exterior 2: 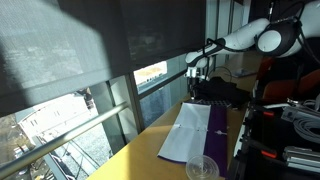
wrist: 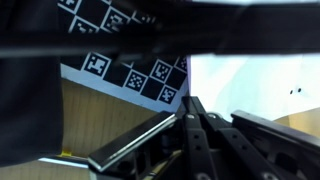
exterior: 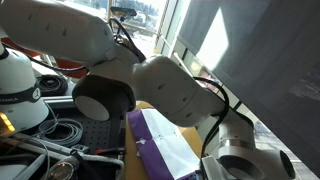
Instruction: Close the folder
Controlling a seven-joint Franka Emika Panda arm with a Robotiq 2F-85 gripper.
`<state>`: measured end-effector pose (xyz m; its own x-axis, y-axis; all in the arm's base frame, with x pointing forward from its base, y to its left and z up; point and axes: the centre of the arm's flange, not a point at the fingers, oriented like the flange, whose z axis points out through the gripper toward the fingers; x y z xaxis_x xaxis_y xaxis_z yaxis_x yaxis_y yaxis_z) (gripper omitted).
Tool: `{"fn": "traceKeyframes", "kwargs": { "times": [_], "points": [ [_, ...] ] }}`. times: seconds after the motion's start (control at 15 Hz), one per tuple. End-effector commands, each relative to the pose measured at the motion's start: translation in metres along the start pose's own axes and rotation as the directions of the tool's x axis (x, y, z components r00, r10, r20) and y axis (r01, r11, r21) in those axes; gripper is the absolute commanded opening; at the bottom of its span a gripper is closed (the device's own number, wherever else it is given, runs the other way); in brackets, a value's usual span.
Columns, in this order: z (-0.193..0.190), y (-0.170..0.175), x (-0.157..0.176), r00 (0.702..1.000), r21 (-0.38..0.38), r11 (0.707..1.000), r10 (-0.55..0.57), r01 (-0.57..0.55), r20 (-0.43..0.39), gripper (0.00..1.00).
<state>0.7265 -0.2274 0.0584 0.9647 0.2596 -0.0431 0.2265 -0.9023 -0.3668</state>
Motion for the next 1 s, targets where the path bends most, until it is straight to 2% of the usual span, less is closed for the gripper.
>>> {"fn": "traceKeyframes", "kwargs": {
  "times": [0.0,0.33,0.53,0.93],
  "points": [
    [-0.030,0.002,0.022,1.000,-0.009,1.000,-0.024,0.024,0.005,0.00],
    [-0.092,-0.026,0.031,0.994,-0.117,0.987,-0.109,0.111,0.022,0.00],
    [-0.140,-0.038,0.043,0.982,-0.196,0.963,-0.172,0.185,0.079,0.00],
    [-0.202,-0.084,0.052,0.952,-0.270,0.915,-0.271,0.300,0.140,0.00]
  ]
}}
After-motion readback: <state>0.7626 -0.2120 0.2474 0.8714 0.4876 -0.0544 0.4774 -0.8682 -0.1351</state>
